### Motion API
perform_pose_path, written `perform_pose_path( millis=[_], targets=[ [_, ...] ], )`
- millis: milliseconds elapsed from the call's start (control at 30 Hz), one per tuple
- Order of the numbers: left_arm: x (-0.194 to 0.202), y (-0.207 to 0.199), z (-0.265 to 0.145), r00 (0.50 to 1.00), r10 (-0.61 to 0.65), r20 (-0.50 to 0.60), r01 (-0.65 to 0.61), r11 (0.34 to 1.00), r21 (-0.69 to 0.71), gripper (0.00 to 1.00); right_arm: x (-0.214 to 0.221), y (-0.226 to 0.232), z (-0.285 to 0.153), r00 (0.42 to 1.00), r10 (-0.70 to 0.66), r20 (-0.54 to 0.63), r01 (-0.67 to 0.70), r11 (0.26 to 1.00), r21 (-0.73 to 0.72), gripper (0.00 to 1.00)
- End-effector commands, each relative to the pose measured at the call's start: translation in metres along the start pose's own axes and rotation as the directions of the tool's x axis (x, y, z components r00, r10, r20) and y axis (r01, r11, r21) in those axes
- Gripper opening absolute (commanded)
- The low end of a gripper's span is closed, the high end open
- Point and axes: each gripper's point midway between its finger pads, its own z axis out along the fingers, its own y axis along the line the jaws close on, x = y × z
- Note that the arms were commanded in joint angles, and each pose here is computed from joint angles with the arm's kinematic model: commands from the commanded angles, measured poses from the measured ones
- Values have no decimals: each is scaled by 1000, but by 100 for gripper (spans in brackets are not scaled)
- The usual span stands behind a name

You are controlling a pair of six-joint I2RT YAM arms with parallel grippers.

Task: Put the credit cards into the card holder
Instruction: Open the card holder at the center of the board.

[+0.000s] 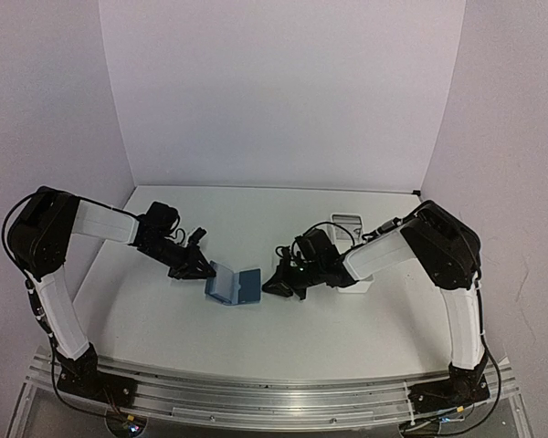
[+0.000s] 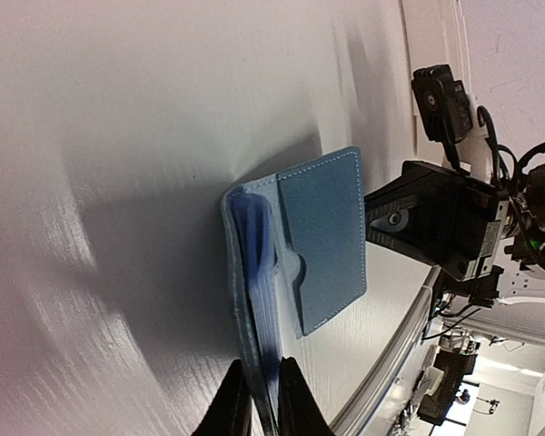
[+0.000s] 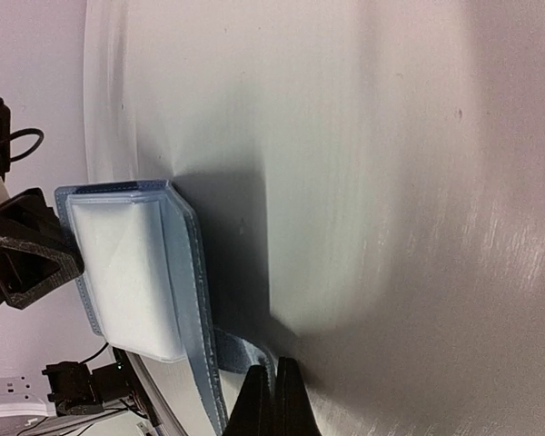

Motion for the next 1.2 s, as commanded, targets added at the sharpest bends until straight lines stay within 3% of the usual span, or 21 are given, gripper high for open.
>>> perform_pose_path(
  millis=[0, 233, 367, 467, 567, 633, 700, 800, 967, 1167],
  targets=[
    [-8, -22, -6, 998, 51, 30, -53, 995, 86, 4, 5, -38, 5, 999, 44, -13, -42, 991, 127, 0],
    [-18, -46, -14, 993, 98, 66, -107, 984, 144, 0, 3, -24, 8, 999, -2, -39, 5, 996, 86, 1],
    [-25, -32, -12, 995, 63, 78, -65, 998, 21, 0, -10, 0, -7, 997, -79, 11, 78, 994, 75, 27],
    [-29, -29, -16, 994, 51, 95, -49, 999, -23, 0, -21, 20, -25, 988, -144, 52, 138, 986, 94, 40],
    [-37, -37, -22, 988, 81, 130, -73, 995, -64, 0, -37, 31, -45, 969, -216, 122, 186, 959, 214, 59],
    [-39, -45, -23, 983, 115, 141, -102, 990, -96, 0, -49, 38, -62, 936, -297, 189, 218, 910, 352, 66],
    [-38, -50, -23, 980, 137, 147, -118, 985, -127, 0, -58, 51, -78, 893, -366, 260, 225, 866, 447, 67],
    [-39, -51, -24, 977, 145, 157, -118, 979, -168, 0, -58, 79, -86, 850, -421, 317, 244, 848, 470, 68],
    [-38, -49, -22, 979, 134, 152, -107, 979, -172, 0, -24, 120, -29, 848, -502, 167, 429, 838, 338, 70],
    [-39, -52, -20, 981, 122, 153, -98, 983, -155, 0, -14, 124, 9, 860, -500, 100, 462, 848, 261, 69]
  ],
)
